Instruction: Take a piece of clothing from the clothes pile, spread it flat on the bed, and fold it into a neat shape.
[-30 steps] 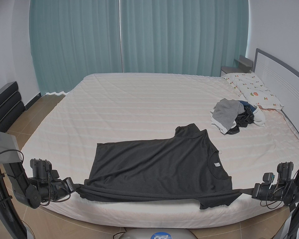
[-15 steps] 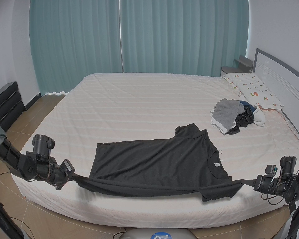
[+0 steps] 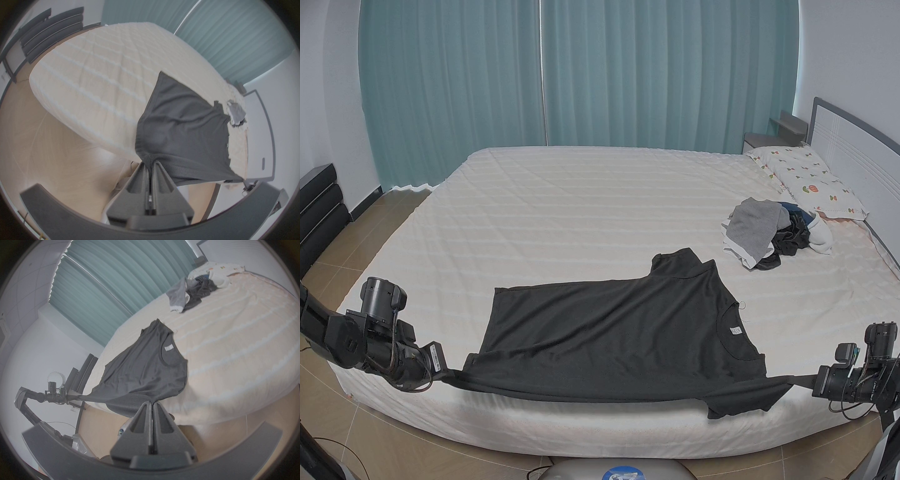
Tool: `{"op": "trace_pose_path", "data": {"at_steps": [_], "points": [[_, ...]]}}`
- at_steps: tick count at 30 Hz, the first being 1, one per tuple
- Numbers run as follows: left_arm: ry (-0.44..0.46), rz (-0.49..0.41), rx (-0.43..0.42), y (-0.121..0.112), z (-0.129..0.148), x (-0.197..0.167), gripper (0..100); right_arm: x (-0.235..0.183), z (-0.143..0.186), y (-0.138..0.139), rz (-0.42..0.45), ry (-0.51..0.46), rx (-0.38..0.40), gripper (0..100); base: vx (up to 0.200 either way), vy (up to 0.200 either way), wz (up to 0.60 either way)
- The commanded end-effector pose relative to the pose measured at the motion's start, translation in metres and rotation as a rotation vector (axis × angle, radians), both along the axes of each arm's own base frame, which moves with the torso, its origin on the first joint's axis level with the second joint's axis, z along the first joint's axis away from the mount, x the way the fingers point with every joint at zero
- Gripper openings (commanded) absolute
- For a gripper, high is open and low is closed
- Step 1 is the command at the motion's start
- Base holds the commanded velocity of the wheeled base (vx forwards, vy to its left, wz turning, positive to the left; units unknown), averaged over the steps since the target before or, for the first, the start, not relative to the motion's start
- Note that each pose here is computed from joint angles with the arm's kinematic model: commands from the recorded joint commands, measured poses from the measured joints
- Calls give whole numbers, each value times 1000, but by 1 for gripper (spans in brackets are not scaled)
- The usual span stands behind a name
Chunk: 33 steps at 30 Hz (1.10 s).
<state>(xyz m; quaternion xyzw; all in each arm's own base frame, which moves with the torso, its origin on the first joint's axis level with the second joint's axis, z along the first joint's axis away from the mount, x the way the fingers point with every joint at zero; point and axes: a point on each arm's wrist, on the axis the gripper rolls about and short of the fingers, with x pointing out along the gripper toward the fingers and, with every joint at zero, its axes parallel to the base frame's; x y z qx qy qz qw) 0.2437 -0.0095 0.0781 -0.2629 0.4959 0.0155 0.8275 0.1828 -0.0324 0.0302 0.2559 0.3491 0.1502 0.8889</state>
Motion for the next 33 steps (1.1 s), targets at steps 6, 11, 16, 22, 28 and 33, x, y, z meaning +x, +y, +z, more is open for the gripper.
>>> {"op": "trace_pose_path", "data": {"at_steps": [6, 11, 16, 22, 28, 33], "points": [[71, -51, 68, 1, -10, -13, 0, -15, -4, 6, 42, 84, -12, 0, 0, 0, 0], [128, -149, 133, 1, -16, -29, 0, -24, -3, 8, 63, 126, -17, 0, 0, 0, 0], [160, -173, 168, 2, -18, -33, 0, -31, -5, 9, 107, 157, -53, 0, 0, 0, 0], [212, -242, 199, 2, -24, -44, 0, -40, -2, 11, 130, 169, -69, 0, 0, 0, 0], [203, -239, 193, 2, -22, -42, 0, -38, -2, 11, 134, 161, -70, 0, 0, 0, 0], [135, -100, 90, 2, -8, -17, 0, -19, 6, 7, 131, 98, -71, 0, 0, 0, 0]]}}
